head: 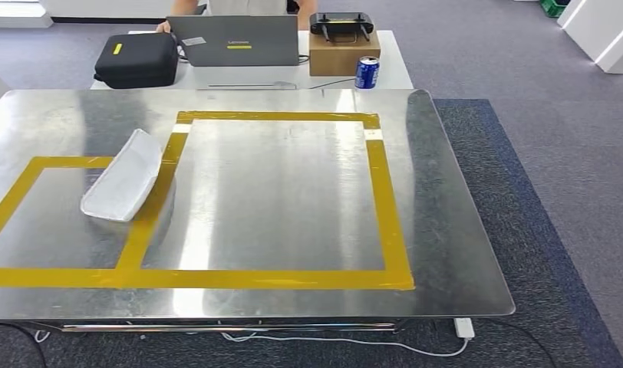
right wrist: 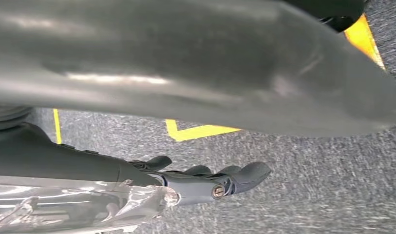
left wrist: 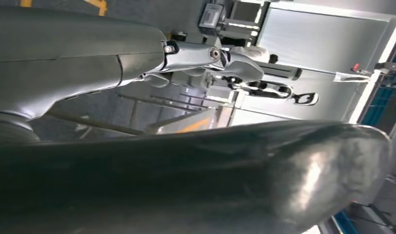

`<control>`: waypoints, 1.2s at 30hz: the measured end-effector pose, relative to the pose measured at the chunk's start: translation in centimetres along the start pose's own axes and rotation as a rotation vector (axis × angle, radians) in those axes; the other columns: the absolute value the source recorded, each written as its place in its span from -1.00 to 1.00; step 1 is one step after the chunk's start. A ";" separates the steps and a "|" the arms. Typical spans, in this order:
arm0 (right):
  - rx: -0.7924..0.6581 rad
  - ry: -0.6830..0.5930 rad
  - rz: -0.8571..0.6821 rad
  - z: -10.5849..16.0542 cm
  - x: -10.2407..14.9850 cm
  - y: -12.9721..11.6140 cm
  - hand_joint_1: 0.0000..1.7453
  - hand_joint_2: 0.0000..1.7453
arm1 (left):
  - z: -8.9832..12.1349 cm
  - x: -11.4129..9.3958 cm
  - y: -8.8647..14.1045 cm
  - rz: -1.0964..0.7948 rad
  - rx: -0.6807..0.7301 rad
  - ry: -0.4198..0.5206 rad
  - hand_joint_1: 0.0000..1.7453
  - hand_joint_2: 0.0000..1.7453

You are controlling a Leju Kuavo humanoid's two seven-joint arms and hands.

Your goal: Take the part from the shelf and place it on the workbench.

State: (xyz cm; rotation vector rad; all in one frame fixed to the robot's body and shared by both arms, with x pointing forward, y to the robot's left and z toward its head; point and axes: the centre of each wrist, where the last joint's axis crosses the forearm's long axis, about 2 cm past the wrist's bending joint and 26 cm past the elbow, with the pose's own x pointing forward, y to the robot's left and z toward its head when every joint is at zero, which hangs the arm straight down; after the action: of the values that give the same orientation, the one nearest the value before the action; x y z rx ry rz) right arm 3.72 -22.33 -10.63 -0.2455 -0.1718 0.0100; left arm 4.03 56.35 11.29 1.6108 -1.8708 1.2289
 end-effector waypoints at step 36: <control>-0.015 0.060 -0.107 0.3 0.1 0.8 -1.00 -1.00 | 10.0 -3.3 3.6 -0.768 -0.250 0.157 -1.00 -1.00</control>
State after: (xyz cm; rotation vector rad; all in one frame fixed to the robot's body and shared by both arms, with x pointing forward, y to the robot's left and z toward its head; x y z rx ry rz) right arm 3.72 -21.50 -10.50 -0.2510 -0.1248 -0.1052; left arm 4.03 50.22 2.03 1.7676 -1.0714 0.7201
